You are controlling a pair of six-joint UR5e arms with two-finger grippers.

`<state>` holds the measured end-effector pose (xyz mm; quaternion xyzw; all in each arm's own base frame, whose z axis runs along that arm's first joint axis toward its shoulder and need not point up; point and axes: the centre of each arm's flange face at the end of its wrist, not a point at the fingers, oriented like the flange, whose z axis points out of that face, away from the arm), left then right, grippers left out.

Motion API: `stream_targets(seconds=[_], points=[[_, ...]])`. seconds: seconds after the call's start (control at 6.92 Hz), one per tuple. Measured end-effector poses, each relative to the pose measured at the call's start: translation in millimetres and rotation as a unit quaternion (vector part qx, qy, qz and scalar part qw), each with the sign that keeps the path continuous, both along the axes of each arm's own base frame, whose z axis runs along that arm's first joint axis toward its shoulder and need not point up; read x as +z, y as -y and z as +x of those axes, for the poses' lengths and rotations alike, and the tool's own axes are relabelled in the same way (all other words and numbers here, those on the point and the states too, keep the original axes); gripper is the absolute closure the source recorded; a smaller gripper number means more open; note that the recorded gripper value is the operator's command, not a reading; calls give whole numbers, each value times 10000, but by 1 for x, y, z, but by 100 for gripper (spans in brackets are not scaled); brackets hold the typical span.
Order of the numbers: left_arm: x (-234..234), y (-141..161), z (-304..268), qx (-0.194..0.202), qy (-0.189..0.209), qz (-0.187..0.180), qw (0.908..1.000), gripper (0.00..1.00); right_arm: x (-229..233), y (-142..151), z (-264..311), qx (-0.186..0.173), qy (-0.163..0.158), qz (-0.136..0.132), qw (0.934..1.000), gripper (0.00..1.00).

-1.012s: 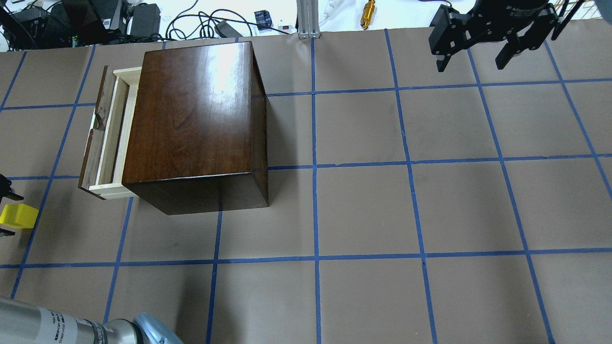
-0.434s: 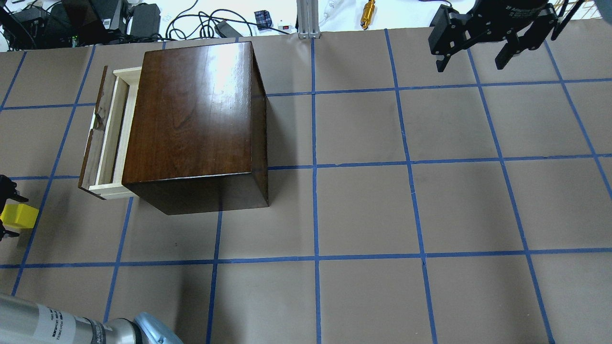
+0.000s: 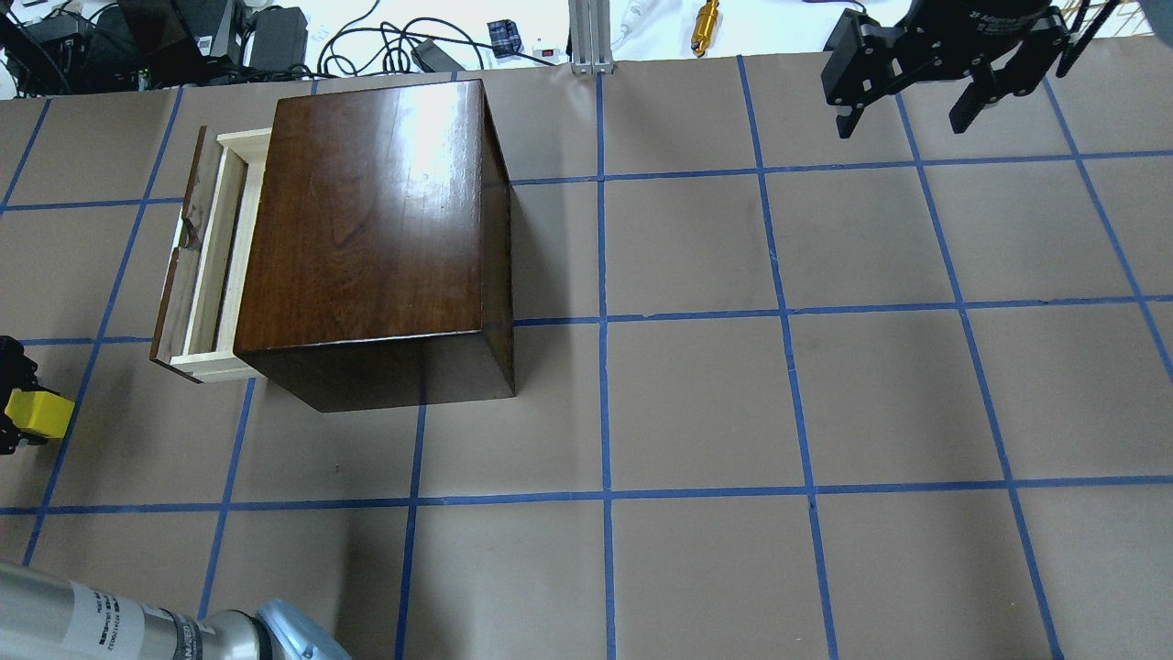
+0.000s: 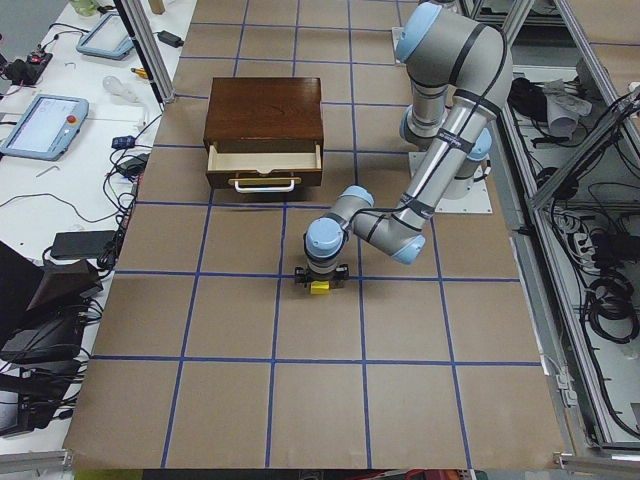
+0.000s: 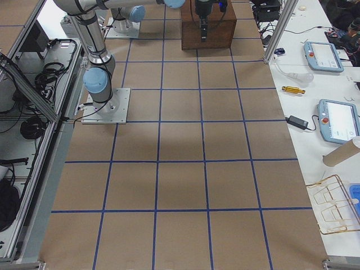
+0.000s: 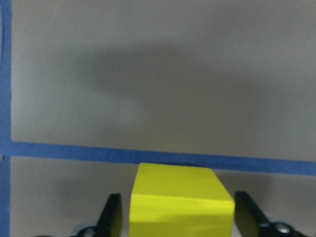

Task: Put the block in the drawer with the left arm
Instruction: 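Lift the yellow block with the left gripper and carry it toward the drawer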

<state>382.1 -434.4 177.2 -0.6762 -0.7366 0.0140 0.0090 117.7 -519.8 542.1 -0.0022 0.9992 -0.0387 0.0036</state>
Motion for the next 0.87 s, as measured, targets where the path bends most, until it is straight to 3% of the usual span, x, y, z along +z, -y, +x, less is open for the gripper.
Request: stream_targets(seconds=[0.29,0.43,0.87], points=[[1,1,0,10,-6,-28,10000,93,0,0,0,1,3,3,10000,0],[2,1,0,12,-1,-40,10000,99,0,0,0,-2,0,4,10000,0],[3,1,0,9,13,-48,10000,100,0,0,0,-2,3,2,10000,0]])
